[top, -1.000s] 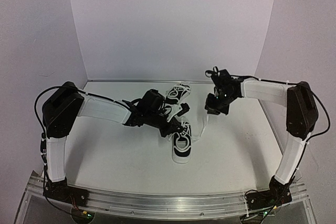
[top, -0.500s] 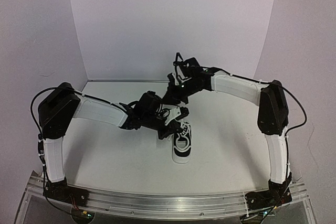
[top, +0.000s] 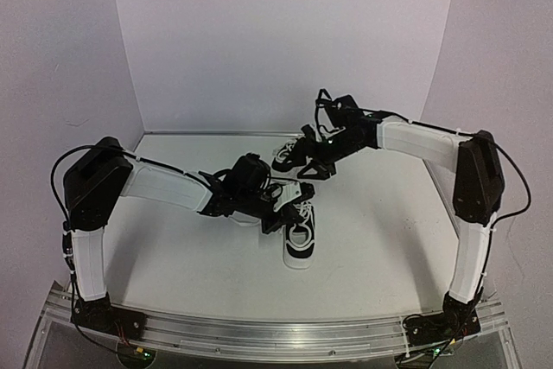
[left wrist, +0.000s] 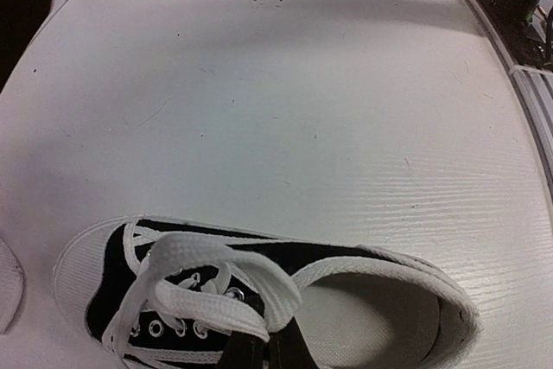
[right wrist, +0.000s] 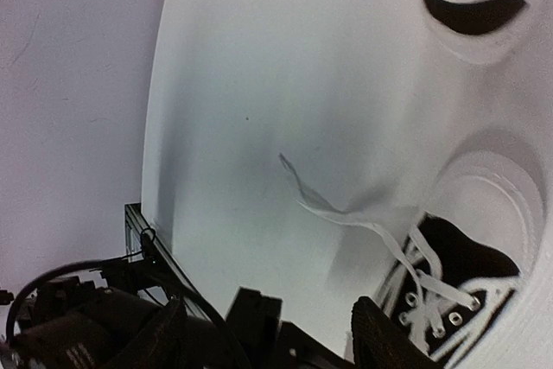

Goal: Tie the shoes

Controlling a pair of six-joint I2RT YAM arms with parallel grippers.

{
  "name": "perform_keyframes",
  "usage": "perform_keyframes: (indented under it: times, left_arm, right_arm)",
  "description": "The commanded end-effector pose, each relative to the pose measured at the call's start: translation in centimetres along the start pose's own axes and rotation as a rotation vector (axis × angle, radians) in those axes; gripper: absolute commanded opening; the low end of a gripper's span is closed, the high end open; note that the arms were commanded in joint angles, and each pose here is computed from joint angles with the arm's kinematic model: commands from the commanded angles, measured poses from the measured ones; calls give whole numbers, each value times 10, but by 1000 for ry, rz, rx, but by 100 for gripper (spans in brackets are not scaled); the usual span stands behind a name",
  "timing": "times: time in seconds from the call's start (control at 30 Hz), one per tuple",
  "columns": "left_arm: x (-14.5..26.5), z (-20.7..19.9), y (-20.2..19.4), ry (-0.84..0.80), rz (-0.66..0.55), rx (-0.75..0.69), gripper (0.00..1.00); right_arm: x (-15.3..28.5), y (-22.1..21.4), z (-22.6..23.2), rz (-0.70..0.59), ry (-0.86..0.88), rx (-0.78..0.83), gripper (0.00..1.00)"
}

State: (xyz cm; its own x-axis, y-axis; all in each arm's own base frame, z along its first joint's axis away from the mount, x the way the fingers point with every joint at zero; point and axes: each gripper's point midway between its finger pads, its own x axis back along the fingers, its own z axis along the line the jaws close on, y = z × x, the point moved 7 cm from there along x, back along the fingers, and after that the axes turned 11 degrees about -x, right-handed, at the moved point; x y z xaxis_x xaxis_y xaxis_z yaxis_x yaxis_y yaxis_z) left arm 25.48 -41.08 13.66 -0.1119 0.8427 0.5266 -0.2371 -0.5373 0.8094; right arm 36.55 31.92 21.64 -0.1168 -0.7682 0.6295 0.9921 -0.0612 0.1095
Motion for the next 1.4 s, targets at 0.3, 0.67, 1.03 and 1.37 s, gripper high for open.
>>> perform_keyframes:
  times: [0.3,0.67,1.03,1.37]
  left_arm:
    - [10,11,22,52,-45,-19,0]
    - [7,11,21,49,-51,-7,0]
    - [5,14,24,47,-60,-2,0]
    - [4,16,26,48,-66,10,0]
  right_arm:
    - [9,-58,-31,121,33,-41,49]
    - [30,-51,-36,25,12,-80,53]
    - [56,-61,-60,16,39,-153,52]
    - [32,-73,-61,64,84,-161,50]
